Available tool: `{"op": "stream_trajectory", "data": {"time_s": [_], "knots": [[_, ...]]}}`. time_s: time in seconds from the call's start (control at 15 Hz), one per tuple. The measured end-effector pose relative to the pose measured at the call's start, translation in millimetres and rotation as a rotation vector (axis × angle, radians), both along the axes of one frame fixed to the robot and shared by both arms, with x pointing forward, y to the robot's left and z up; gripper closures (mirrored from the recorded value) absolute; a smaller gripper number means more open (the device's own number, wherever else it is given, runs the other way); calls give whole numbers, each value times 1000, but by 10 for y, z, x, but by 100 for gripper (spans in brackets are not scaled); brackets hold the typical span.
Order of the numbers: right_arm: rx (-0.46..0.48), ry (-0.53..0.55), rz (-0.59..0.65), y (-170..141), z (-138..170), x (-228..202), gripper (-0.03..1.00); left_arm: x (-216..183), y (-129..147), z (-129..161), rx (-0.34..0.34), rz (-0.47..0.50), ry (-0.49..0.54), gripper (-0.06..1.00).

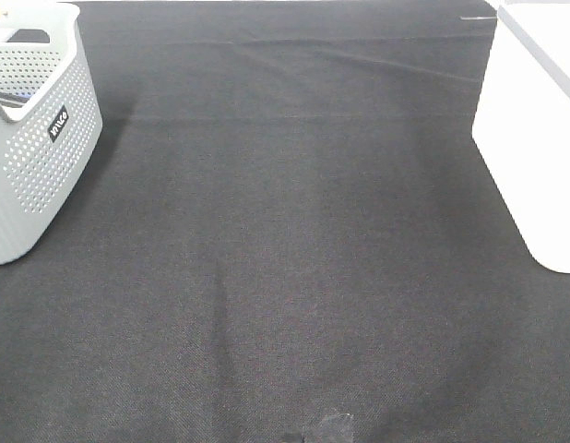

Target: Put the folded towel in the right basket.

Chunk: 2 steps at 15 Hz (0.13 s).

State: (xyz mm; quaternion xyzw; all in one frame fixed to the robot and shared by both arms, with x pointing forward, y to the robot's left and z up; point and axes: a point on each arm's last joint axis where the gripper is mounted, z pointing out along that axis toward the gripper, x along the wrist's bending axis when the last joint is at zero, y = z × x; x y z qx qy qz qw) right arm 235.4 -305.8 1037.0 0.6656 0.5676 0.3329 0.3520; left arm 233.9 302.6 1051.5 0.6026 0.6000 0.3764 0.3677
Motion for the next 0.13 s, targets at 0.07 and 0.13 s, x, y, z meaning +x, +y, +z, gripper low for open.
{"op": "stream_trajectory", "data": {"time_s": [0.07, 0.13], "knots": [[0, 0, 0, 0, 0, 0, 0, 0, 0, 0, 0, 0, 0, -5], [0, 0, 0, 0, 0, 0, 0, 0, 0, 0, 0, 0, 0, -5]]}}
